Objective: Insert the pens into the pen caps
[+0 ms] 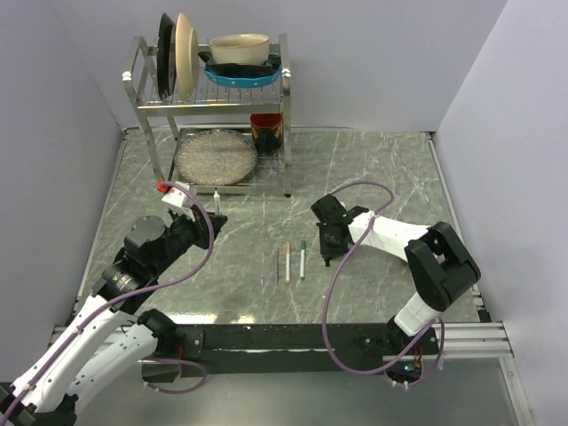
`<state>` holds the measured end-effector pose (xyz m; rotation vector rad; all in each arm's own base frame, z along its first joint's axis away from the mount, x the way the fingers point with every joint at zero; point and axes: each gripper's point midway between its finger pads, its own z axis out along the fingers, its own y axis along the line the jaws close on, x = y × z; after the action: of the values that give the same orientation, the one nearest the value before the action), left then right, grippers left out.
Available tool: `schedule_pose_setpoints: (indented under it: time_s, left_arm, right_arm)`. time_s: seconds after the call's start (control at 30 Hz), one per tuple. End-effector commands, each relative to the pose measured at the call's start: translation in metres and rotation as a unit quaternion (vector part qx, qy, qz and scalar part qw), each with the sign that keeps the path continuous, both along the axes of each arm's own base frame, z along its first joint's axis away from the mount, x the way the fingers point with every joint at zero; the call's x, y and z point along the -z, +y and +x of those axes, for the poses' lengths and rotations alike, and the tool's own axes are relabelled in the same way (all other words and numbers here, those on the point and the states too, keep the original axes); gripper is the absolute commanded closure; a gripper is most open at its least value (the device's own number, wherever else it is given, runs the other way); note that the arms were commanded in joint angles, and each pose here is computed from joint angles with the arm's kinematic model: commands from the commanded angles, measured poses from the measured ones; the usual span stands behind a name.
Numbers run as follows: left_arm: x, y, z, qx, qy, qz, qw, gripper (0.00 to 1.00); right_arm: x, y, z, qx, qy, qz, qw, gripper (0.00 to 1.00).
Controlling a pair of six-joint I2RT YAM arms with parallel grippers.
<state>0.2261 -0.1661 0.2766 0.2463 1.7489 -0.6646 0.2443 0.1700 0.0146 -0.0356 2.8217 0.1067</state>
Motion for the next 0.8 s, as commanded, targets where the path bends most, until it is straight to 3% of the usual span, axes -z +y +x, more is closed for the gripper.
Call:
schedule_pose_setpoints:
  time_s: [0.0, 0.33, 0.53, 0.67, 0.77]
  left_arm:
    - [-0.008, 0.006, 0.005, -0.019, -0.018, -0.003, 1.0, 0.99]
    - [-0.008, 0.004, 0.004, -0.013, -0.018, -0.003, 1.0, 0.99]
    - [-0.008, 0.002, 0.003, -0.009, -0.016, -0.004, 1.0, 0.99]
    - [-0.008, -0.01, -0.005, 0.025, 0.007, -0.02, 0.999, 0.99]
    - [-0.014, -0.035, -0.025, 0.093, 0.053, -0.082, 0.991, 0.99]
  right_arm:
    - [0.005, -0.003, 0.001, 0.025, -0.009, -0.012, 1.0, 0.75]
    - [0.014, -0.006, -0.004, 0.009, 0.01, -0.032, 0.999, 0.64]
    - [0.02, -0.013, -0.006, 0.004, 0.018, -0.075, 0.997, 0.73]
    - [0.023, -0.012, -0.009, -0.008, 0.023, -0.075, 0.997, 0.88]
    - [0.015, -0.009, -0.006, -0.009, 0.009, -0.063, 0.998, 0.99]
